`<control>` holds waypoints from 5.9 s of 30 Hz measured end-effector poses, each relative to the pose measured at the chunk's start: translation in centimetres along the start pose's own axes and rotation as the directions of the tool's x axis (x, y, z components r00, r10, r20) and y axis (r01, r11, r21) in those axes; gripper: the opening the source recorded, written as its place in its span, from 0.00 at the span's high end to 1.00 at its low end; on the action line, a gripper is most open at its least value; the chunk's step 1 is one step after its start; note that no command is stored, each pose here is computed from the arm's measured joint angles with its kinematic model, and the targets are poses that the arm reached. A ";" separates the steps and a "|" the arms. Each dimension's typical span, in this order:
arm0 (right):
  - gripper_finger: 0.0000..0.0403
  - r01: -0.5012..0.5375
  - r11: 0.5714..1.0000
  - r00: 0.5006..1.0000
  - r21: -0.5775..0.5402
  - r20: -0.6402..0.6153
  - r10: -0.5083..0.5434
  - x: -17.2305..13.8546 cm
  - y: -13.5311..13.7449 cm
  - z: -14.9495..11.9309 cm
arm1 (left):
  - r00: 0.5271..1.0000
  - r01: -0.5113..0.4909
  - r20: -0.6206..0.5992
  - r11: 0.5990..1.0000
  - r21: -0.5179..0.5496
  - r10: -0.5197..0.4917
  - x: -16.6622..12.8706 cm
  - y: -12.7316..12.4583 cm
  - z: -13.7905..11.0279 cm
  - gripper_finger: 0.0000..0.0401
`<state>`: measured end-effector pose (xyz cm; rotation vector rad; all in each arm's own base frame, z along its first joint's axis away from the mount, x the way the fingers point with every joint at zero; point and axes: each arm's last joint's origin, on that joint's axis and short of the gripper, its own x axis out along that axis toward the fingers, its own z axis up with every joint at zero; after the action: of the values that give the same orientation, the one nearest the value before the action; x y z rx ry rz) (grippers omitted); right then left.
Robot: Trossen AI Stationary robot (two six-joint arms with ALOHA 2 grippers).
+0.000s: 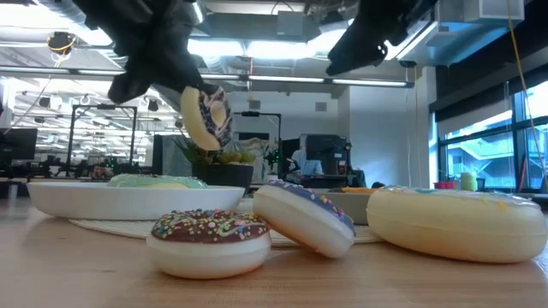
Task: Pick & Place donuts
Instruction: Put the big black donut onto the white plate
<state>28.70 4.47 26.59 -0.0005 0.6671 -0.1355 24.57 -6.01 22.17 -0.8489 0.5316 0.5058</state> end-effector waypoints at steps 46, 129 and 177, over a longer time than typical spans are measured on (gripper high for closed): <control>0.38 0.014 0.998 0.996 -0.058 -0.088 -0.019 0.5 0.0 -0.9 | 0.999 -0.015 0.040 0.957 -0.291 0.028 3.3 -0.4 -4.1 0.93; 0.38 0.023 0.998 0.988 -0.056 -0.151 -0.031 0.5 -0.1 -1.6 | 0.982 -0.179 -0.113 0.942 -0.285 0.152 2.8 1.0 -5.4 0.67; 0.38 0.023 0.998 0.988 -0.054 -0.152 -0.031 0.5 -0.1 -1.6 | 0.974 -0.219 -0.092 0.968 -0.123 0.209 2.4 1.8 -3.8 0.53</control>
<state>28.08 4.34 25.08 -0.0500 0.8239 -0.1453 24.38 -7.57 17.60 -0.9461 0.6715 0.7140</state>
